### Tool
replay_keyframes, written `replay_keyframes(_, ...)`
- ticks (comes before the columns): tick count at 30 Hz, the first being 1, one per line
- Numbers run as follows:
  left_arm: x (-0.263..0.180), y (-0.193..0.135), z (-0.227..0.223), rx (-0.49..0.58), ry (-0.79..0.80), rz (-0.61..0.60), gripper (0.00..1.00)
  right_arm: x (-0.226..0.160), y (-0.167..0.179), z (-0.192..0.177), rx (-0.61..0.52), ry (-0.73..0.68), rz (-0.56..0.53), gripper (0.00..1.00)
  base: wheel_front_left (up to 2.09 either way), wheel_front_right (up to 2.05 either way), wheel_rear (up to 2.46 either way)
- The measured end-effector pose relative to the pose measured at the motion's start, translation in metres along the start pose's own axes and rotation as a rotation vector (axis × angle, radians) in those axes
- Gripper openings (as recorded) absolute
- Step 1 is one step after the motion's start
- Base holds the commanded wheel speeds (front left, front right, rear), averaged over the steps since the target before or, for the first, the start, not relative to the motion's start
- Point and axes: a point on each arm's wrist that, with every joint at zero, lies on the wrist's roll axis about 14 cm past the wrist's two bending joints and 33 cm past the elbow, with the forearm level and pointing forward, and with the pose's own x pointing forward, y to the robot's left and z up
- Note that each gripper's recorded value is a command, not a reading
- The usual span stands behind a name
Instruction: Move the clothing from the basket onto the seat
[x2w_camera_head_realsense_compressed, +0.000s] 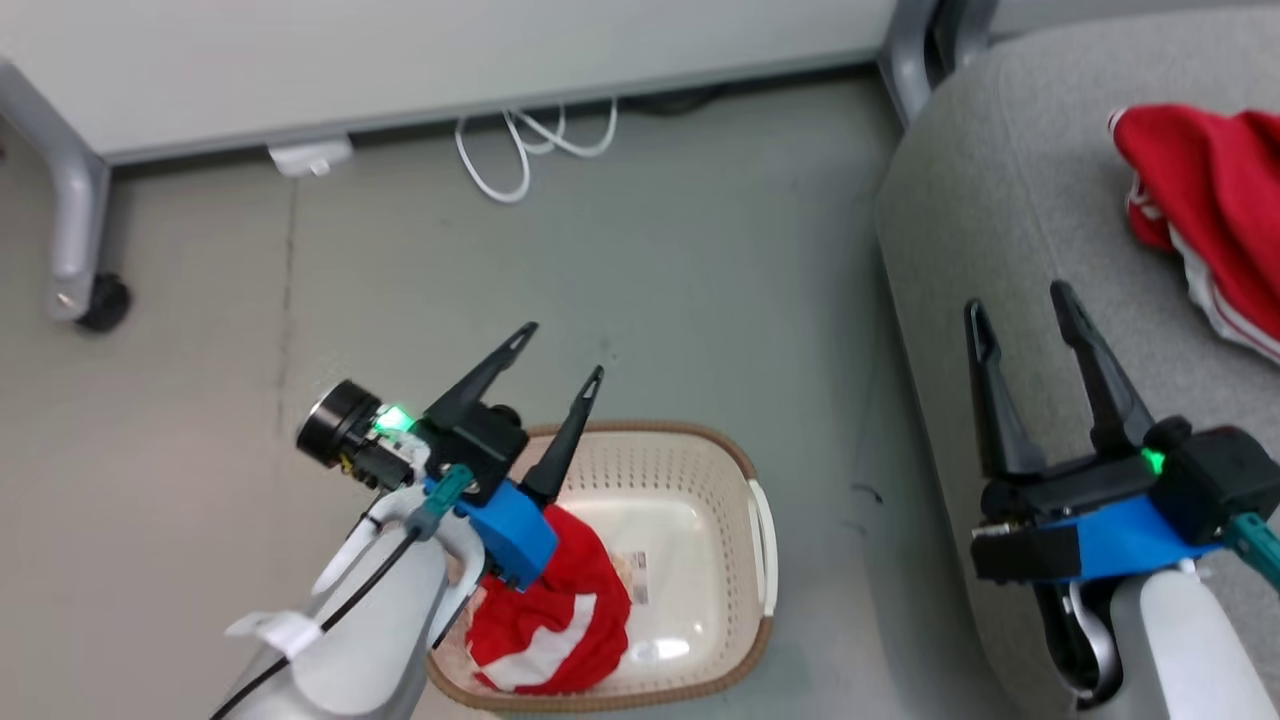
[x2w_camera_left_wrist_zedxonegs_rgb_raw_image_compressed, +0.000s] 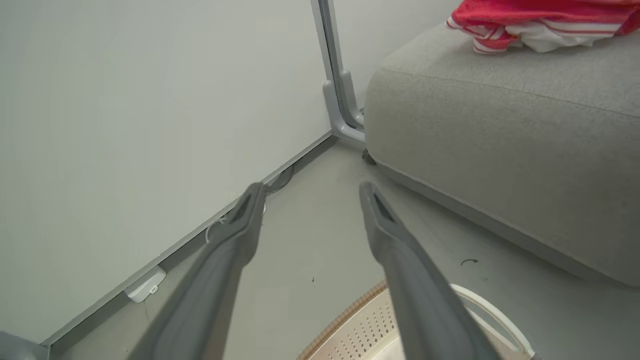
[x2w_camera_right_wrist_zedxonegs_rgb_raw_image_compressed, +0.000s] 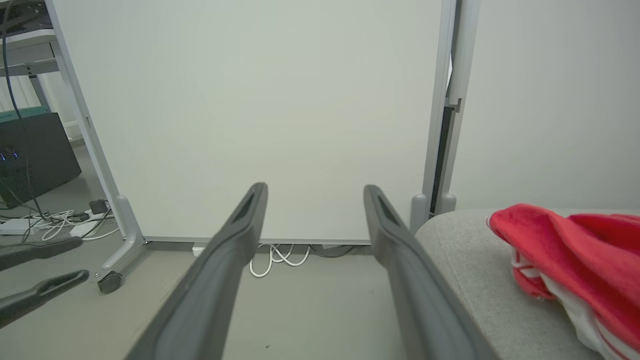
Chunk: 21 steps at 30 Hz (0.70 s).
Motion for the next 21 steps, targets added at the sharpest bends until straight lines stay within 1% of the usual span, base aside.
replay_keyframes(10,0.032,-0.046,-0.092,0.060,0.241,-0.273,1.00,0.024,-0.017,-0.039,-0.019,0.068,-0.019,1.00,0.00,0.00,0.00)
replay_keyframes(14,0.033,-0.064,-0.128,0.098,0.329,-0.384,1.00,0.033,-0.020,-0.055,-0.028,0.091,-0.017,1.00,0.00,0.00,0.00)
replay_keyframes(21,0.028,-0.084,-0.189,0.159,0.478,-0.539,1.00,0.044,-0.028,-0.087,-0.041,0.142,-0.016,1.00,0.00,0.00,0.00)
